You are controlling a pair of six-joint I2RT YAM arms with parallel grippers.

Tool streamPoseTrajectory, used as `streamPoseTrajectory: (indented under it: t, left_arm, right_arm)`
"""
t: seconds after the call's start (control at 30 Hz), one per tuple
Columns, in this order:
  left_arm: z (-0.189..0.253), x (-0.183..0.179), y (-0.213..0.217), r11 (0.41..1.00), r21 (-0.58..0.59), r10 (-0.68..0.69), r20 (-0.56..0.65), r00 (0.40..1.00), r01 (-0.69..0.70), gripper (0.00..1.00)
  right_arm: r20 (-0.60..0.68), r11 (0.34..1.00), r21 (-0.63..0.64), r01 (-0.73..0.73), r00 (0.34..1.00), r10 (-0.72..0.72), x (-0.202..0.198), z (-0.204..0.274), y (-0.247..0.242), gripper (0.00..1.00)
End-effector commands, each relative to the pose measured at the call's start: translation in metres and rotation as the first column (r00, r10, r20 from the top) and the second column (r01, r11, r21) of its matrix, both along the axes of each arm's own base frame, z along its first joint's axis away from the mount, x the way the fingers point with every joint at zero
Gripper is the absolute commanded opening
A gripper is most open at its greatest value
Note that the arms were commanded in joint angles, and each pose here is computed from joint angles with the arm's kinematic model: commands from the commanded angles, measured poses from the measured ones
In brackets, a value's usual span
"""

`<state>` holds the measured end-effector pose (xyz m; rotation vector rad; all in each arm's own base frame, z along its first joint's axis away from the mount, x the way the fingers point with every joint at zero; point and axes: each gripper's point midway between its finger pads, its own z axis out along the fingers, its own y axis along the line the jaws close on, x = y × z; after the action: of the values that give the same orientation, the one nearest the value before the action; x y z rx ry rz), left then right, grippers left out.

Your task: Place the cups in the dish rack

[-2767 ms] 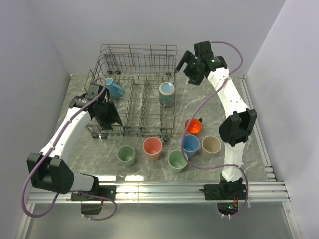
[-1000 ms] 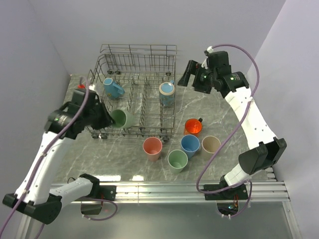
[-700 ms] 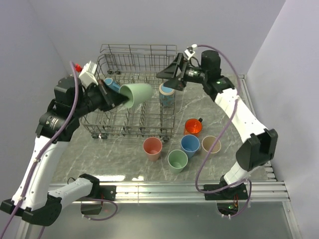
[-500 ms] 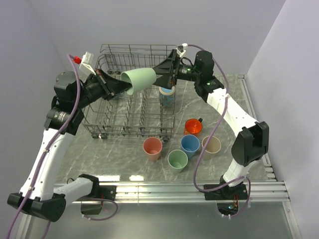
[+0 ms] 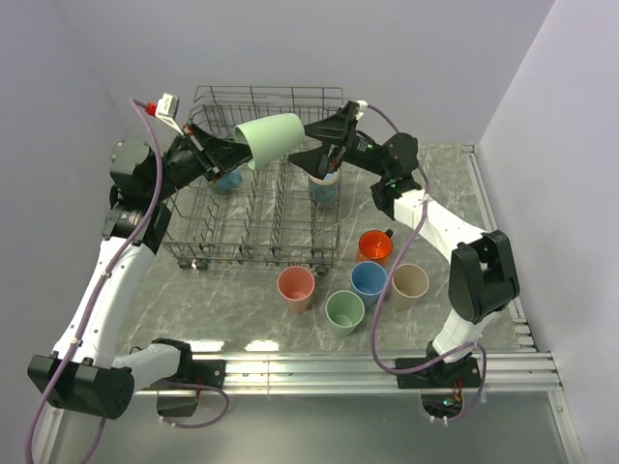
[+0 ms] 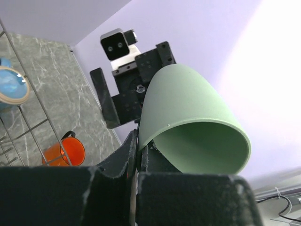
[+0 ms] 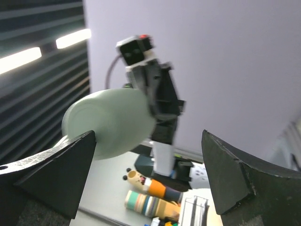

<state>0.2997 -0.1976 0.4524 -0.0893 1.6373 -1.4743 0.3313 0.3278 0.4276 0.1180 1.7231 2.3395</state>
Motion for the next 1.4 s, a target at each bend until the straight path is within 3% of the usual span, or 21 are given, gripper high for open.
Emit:
streamPoseTrajectory:
  t: [0.0, 0.1, 0.33, 0.53, 0.57, 0.7, 0.87, 0.97, 1.07, 1.13, 1.17, 1.23, 1.27, 1.3, 1.37]
  left_arm:
    - [0.02, -0.008, 0.0, 0.999, -0.034, -0.008, 0.082, 0.997, 0.011, 0.0]
    - [0.019, -0.008, 0.003, 1.0, -0.021, 0.011, 0.079, 0.997, -0.01, 0.0]
    - [0.009, -0.004, 0.003, 1.0, -0.02, 0.017, 0.061, 0.998, -0.016, 0.0]
    - [-0.005, 0.006, 0.0, 1.0, 0.008, 0.013, 0.044, 0.999, -0.013, 0.0]
    - [-0.007, 0.007, 0.0, 1.0, 0.011, 0.008, 0.043, 0.999, -0.009, 0.0]
    - [-0.015, 0.013, -0.004, 1.0, 0.002, -0.012, 0.029, 1.0, 0.012, 0.0]
    - [-0.026, 0.018, -0.01, 0.999, 0.033, -0.028, 0.015, 0.999, 0.028, 0.0]
    - [-0.031, 0.02, -0.012, 0.998, 0.047, -0.031, 0.009, 0.999, 0.031, 0.0]
    - [-0.033, 0.021, -0.016, 0.998, 0.057, -0.038, 0.007, 0.999, 0.038, 0.0]
    - [-0.039, 0.024, -0.016, 0.997, 0.072, -0.022, -0.015, 1.0, 0.023, 0.0]
    - [-0.042, 0.025, -0.014, 0.997, 0.082, -0.01, -0.029, 1.0, 0.013, 0.0]
    - [-0.055, 0.029, -0.009, 0.992, 0.123, 0.033, -0.078, 0.996, -0.023, 0.17]
    - [-0.06, 0.031, -0.007, 0.989, 0.143, 0.053, -0.092, 0.994, -0.039, 0.26]
    - [-0.065, 0.032, -0.004, 0.983, 0.178, 0.069, -0.09, 0.994, -0.052, 0.5]
    - [-0.082, 0.033, 0.007, 0.963, 0.249, 0.143, -0.156, 0.977, -0.101, 0.64]
  right_arm:
    - [0.08, 0.982, 0.19, -0.016, 0.997, 0.001, -0.021, 0.043, -0.017, 1.0]
    - [0.063, 0.96, 0.279, 0.01, 0.998, -0.028, -0.014, 0.048, -0.027, 1.0]
    - [0.086, 0.966, 0.259, -0.009, 0.996, -0.014, -0.017, 0.054, -0.021, 1.0]
    - [0.092, 0.994, 0.109, -0.01, 0.996, 0.0, -0.018, 0.045, 0.001, 0.99]
    - [0.152, 0.997, 0.082, 0.002, 0.988, -0.014, -0.021, 0.05, 0.006, 1.0]
    - [0.169, 1.0, -0.017, 0.017, 0.985, -0.014, -0.02, 0.045, 0.019, 0.97]
    - [0.163, 0.995, -0.082, 0.059, 0.986, -0.045, -0.013, 0.037, 0.024, 0.85]
    - [0.173, 0.992, -0.106, 0.069, 0.984, -0.05, -0.014, 0.036, 0.028, 0.73]
    - [0.179, 0.989, -0.123, 0.077, 0.982, -0.055, -0.014, 0.035, 0.03, 0.46]
    - [0.176, 0.988, -0.13, 0.078, 0.983, -0.055, -0.013, 0.033, 0.032, 0.18]
    - [0.18, 0.988, -0.13, 0.083, 0.982, -0.059, -0.012, 0.033, 0.032, 0.12]
    - [0.187, 0.986, -0.142, 0.093, 0.98, -0.065, -0.009, 0.034, 0.032, 0.0]
    - [0.192, 0.984, -0.15, 0.098, 0.979, -0.068, -0.006, 0.033, 0.031, 0.0]
    - [0.195, 0.982, -0.157, 0.103, 0.978, -0.071, -0.005, 0.033, 0.031, 0.0]
    - [0.215, 0.973, -0.185, 0.14, 0.972, -0.099, 0.009, 0.031, 0.025, 0.0]
